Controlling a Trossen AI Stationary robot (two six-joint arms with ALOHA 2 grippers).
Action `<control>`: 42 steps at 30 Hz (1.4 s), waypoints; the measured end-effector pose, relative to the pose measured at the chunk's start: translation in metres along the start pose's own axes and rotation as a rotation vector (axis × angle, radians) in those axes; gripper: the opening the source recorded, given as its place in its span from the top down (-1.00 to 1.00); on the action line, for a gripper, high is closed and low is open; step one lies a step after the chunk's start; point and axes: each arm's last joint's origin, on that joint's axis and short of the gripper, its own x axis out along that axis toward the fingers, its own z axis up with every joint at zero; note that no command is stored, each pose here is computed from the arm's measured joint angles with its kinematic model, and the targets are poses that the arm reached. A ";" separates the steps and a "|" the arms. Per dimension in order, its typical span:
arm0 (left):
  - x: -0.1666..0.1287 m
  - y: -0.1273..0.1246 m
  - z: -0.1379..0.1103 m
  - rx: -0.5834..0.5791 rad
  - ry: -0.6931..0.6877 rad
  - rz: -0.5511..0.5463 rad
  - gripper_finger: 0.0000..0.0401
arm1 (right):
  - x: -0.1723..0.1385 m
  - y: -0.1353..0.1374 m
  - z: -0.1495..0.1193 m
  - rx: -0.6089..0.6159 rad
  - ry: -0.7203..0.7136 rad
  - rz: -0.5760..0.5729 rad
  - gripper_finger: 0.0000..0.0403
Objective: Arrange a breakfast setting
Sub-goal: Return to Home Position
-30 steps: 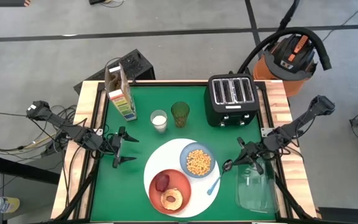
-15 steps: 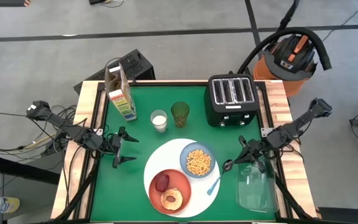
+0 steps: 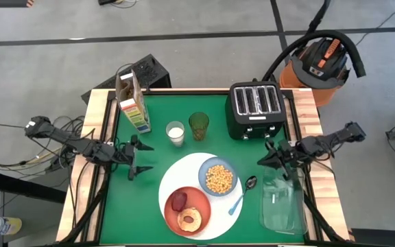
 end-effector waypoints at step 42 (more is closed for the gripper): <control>0.003 0.011 0.001 -0.022 -0.006 0.096 -0.89 | -0.001 -0.024 0.007 -0.017 -0.070 -0.246 0.84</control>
